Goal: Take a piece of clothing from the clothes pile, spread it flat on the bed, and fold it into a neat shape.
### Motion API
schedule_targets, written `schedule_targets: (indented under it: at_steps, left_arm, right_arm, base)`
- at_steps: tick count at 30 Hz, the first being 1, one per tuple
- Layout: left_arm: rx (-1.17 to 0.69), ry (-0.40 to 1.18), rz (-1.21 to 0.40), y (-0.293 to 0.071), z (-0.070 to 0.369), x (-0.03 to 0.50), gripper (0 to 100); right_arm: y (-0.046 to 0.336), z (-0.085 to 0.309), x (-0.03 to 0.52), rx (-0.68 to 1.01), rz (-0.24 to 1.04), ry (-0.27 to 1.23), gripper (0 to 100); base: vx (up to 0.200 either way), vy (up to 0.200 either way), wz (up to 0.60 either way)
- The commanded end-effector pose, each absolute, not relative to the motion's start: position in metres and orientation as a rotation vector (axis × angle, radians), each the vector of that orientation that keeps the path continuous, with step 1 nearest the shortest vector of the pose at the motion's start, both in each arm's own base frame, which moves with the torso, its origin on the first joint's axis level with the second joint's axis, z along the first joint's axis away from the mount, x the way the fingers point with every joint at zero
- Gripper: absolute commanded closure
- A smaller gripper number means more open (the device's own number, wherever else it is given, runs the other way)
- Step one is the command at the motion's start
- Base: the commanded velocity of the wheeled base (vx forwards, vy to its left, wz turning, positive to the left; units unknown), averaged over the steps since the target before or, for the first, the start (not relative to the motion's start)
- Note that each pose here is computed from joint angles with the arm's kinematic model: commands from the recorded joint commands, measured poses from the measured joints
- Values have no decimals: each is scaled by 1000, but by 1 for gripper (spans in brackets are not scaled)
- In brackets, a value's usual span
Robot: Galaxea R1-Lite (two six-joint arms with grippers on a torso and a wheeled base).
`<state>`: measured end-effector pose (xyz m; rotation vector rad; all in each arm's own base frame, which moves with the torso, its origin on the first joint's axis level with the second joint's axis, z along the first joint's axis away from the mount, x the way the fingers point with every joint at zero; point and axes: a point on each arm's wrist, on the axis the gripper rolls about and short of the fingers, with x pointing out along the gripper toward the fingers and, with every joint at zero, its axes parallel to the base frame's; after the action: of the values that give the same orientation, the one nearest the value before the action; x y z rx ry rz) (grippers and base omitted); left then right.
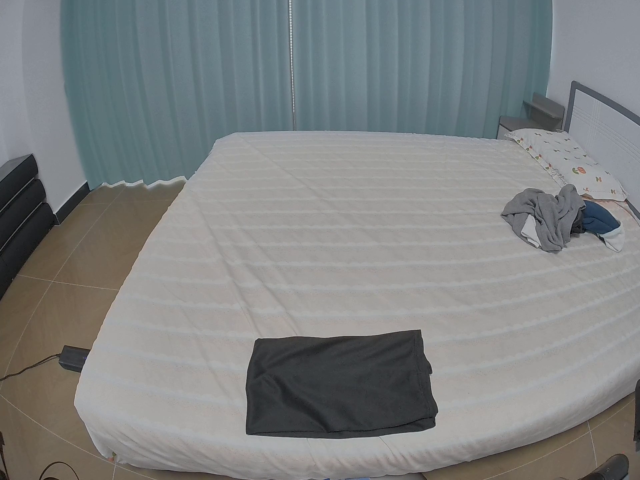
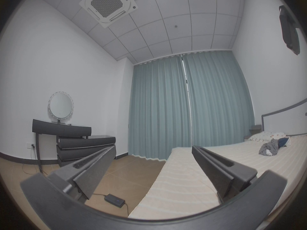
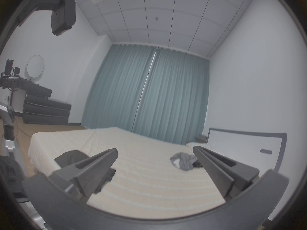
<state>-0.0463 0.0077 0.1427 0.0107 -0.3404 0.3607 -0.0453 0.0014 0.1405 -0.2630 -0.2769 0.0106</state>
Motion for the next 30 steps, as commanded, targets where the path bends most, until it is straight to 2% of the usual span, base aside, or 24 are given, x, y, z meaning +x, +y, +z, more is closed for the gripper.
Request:
schedule_targets:
  at_steps: [1,3,8,16,20,25,29,30]
  left_arm:
    - [-34,-374,353,8,114,-31,0]
    - [-41,-362,350,8,112,-31,0]
    - [-72,-248,337,8,100,-27,0]
    - [-62,-99,208,5,85,-24,0]
    - [-58,-68,150,3,82,-23,0]
    - [-45,-59,9,0,82,-23,0]
    - [-5,-47,-28,-1,81,-23,0]
    - [-5,3,-20,0,77,-22,0]
  right_arm:
    - [1,103,-26,-258,-26,-265,0]
    - [0,102,-26,-266,-32,-252,0]
    - [0,82,-23,-301,-8,-64,0]
    - [0,84,-23,-300,-13,-77,0]
    - [0,84,-23,-258,-16,-75,0]
    - [2,83,-24,-48,54,-47,0]
    - [2,83,-24,-20,70,-34,0]
    - [2,83,-24,-6,81,-31,0]
  base:
    - [0,0,0]
    - [0,0,0]
    - [0,0,0]
    - [0,0,0]
    - [0,0,0]
    - [0,0,0]
    - [0,0,0]
    - [0,0,0]
